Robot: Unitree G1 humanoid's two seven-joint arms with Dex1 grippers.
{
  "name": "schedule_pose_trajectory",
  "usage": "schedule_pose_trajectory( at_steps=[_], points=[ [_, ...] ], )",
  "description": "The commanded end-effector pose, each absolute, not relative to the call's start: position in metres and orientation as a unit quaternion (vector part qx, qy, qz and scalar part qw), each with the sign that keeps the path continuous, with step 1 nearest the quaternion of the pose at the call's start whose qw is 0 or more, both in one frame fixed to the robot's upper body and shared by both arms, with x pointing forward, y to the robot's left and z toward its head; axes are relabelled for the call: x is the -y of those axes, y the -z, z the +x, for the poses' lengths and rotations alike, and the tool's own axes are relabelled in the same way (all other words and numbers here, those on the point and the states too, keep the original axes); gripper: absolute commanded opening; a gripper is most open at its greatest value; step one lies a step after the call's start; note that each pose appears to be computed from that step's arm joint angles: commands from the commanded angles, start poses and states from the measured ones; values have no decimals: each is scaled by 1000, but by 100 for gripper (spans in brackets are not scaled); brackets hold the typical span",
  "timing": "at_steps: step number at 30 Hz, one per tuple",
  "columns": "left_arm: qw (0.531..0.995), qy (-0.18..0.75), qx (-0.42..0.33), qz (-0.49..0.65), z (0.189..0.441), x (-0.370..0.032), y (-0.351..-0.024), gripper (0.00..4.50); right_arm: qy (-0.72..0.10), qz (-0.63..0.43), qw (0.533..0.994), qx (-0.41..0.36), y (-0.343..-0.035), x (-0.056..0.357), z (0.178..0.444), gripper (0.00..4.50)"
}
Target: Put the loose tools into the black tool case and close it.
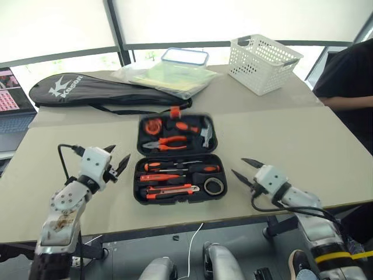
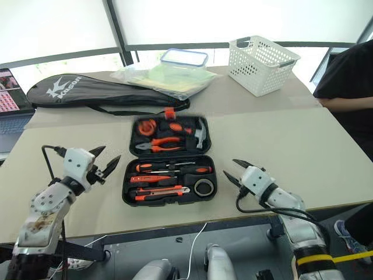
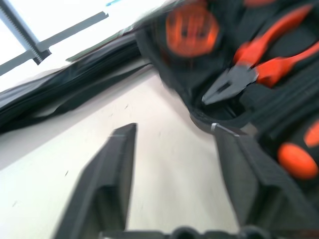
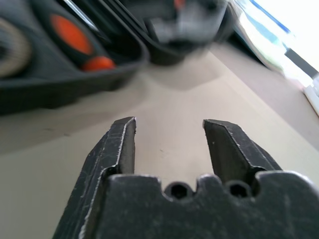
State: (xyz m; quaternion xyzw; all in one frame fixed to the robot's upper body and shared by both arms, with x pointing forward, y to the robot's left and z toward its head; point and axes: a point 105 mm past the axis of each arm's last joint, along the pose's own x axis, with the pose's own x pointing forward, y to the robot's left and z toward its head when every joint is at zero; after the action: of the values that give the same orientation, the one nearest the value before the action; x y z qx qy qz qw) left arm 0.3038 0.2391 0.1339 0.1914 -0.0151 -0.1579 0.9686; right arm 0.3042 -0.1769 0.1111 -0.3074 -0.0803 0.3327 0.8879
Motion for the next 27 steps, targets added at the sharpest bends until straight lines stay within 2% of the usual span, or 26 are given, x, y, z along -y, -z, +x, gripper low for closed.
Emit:
schedule_pose_trajectory(
  at_steps=[1,2,10,14,18,24,25,26,27],
  points=[
    [978,146,-6,148,298,-258,-146,432,-315,-219,922,60,-145,184,311,294],
    [980,152,-18,130,301,-257,-145,447,-317,-199,926,50,-150,181,315,294],
    [974,188,-125,-10,344,-242,-147,447,-326,-72,940,-77,-170,160,363,294],
    [951,225,-201,-65,376,-218,-148,447,-313,-27,939,-140,-174,147,400,294],
    [948,210,-223,-87,398,-213,-148,447,-291,-28,940,-175,-168,144,420,294],
    [944,221,-229,-91,411,-201,-146,447,-280,-46,935,-215,-150,142,433,294],
    [944,219,-229,-93,412,-200,-145,394,-281,-51,934,-217,-148,142,434,268],
    [944,221,-228,-94,413,-199,-145,371,-282,-55,933,-218,-147,141,434,243],
    [943,223,-228,-95,413,-198,-145,328,-284,-55,932,-218,-147,140,435,220]
  ],
)
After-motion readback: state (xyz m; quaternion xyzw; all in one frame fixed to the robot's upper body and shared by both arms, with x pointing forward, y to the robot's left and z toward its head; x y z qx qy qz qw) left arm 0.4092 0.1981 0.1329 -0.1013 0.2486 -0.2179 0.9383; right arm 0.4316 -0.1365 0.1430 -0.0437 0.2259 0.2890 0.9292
